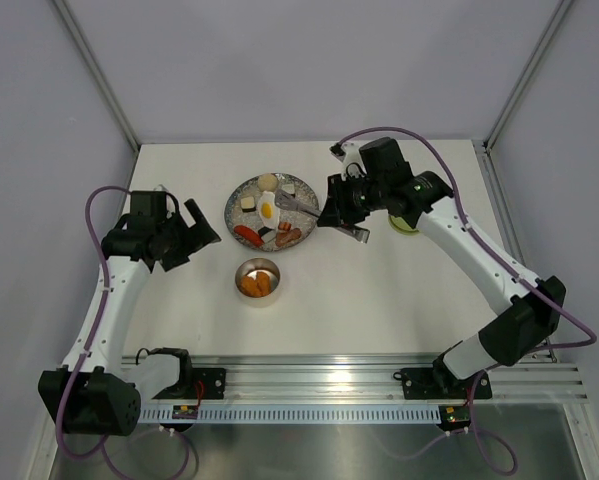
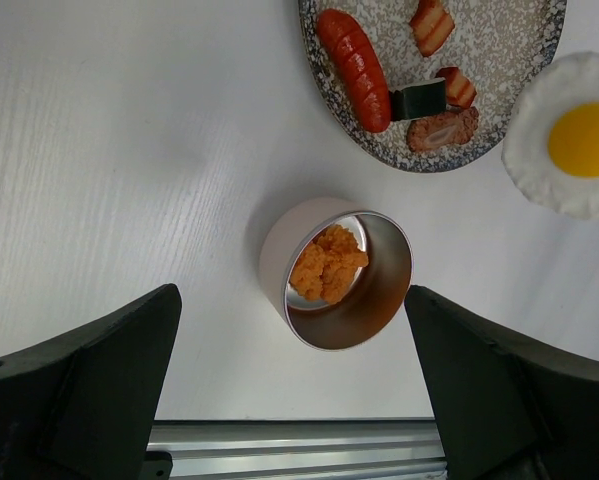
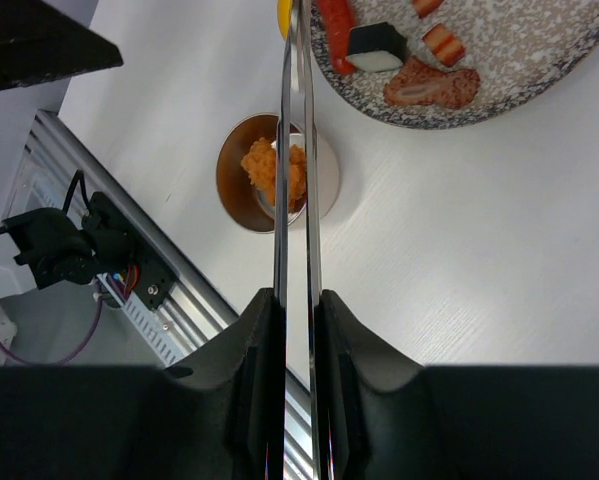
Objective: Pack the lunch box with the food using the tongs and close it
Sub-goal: Place the fake food in the packing box.
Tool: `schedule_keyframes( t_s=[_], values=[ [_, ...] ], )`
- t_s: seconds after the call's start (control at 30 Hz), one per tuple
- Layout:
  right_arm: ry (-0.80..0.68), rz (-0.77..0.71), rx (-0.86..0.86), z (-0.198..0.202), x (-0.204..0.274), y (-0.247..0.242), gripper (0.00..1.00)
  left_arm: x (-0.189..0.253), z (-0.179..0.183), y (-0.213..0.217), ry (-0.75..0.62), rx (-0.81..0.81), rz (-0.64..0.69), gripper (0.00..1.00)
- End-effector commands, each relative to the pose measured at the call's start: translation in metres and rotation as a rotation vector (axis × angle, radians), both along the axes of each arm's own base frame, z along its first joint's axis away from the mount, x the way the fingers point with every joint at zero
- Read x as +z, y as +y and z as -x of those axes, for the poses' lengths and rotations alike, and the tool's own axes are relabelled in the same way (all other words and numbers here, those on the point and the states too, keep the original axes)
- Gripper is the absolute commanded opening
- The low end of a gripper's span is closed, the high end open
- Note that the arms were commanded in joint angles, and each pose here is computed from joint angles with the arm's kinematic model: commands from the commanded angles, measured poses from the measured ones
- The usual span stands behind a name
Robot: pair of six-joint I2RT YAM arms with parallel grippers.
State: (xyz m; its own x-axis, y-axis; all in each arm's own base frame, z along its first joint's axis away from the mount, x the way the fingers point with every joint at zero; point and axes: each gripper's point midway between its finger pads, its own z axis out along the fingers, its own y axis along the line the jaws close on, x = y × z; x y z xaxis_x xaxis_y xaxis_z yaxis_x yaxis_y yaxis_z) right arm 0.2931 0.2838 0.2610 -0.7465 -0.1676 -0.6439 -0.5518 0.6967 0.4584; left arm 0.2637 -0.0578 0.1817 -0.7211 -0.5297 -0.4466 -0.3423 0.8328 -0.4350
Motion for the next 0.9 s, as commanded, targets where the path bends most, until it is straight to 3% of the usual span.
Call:
schedule_keyframes(
  t_s=[0.0, 0.47, 0.87],
  values=[
    [-0.016, -0.084, 0.070, 0.032, 0.027, 0.001, 0.00, 0.020, -0.014, 0.006, -0.070, 0.005, -0.027, 0.99],
    [0.164, -0.040, 0.265, 0.112, -0.030, 0.024, 0.00, 0.032, -0.015, 0.007, -0.091, 0.014, -0.031, 0.99],
    [0.187, -0.051, 0.301, 0.105, -0.048, 0.042, 0.00, 0.033, -0.011, 0.009, -0.087, 0.025, -0.038, 0.99]
  ],
)
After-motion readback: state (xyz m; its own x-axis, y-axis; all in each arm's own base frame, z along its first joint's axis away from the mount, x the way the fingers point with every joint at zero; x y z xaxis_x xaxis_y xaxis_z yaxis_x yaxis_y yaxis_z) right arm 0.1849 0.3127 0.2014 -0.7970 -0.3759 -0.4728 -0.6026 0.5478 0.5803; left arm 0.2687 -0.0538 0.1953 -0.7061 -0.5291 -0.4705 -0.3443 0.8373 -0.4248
